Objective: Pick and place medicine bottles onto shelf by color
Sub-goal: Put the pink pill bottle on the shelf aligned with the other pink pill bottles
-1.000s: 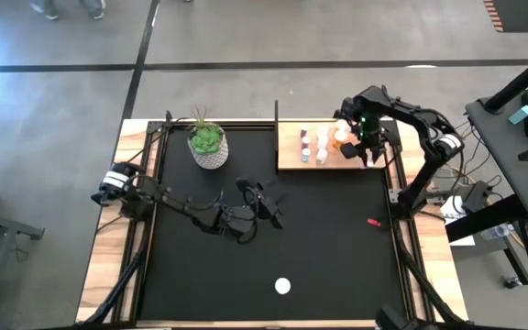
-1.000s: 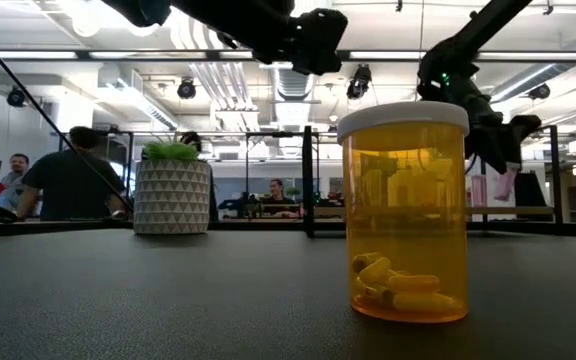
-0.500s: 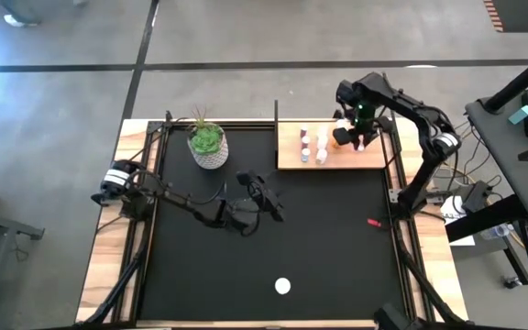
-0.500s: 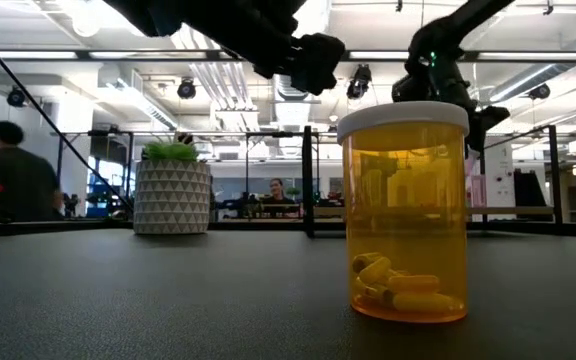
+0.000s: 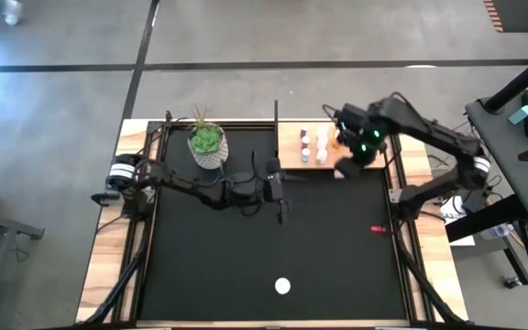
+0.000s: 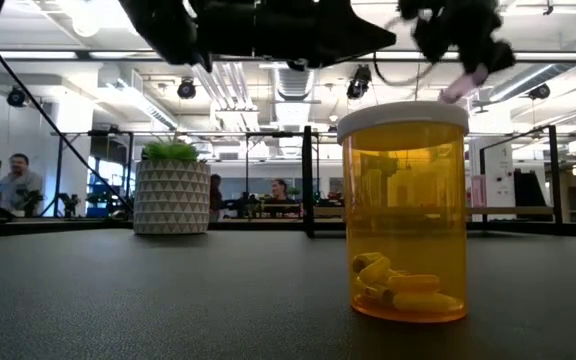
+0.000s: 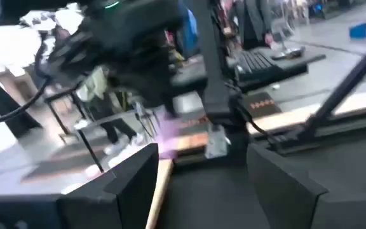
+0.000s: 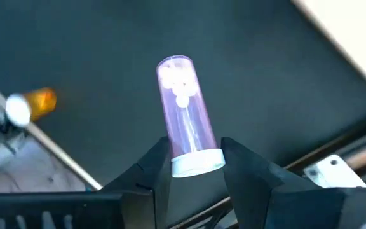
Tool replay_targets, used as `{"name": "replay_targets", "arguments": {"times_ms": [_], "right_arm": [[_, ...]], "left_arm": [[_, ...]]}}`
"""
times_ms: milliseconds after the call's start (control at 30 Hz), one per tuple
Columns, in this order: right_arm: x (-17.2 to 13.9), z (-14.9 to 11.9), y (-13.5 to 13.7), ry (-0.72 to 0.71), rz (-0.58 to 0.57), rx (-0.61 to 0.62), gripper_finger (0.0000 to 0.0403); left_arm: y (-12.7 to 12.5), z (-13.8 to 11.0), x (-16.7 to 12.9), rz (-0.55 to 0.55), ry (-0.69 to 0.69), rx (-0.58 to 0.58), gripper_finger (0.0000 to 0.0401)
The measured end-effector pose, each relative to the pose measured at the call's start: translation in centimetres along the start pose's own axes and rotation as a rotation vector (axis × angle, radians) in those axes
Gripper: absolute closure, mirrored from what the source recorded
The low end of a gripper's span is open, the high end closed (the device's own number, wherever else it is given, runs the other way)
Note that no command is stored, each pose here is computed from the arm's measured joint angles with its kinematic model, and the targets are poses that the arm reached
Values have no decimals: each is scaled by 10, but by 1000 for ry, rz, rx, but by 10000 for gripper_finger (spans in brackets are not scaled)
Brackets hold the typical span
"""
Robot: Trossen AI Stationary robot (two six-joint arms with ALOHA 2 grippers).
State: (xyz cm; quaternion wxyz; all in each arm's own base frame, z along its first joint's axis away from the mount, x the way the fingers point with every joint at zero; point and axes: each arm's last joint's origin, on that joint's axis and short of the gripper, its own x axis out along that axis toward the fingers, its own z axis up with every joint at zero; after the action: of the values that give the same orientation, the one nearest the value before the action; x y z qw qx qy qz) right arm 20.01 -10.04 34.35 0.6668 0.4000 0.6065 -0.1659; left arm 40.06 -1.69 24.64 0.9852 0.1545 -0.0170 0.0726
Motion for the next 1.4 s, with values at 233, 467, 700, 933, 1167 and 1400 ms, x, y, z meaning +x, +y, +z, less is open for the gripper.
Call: {"name": "replay_targets", "arguments": {"times_ms": [233,467,700,933,1167,1400], "right_arm": [[-3,-40,48,-103,60,-248,287],[-1,-42,77,-172,132,-392,287],[0,-29,92,-183,130,-479,287],[-3,-19,101,-172,105,-508,287],[-7,-20,100,-181,44,-503,287],[-8,-22,100,-184,47,-507,286]], "left_arm": [[-9,-14,11,49,-132,133,177],[-13,-21,23,97,-197,151,177],[-13,-19,25,103,-195,148,177],[-18,-19,24,99,-185,145,189],[-24,-17,23,100,-185,139,252],[-25,-17,23,100,-184,136,304]]}}
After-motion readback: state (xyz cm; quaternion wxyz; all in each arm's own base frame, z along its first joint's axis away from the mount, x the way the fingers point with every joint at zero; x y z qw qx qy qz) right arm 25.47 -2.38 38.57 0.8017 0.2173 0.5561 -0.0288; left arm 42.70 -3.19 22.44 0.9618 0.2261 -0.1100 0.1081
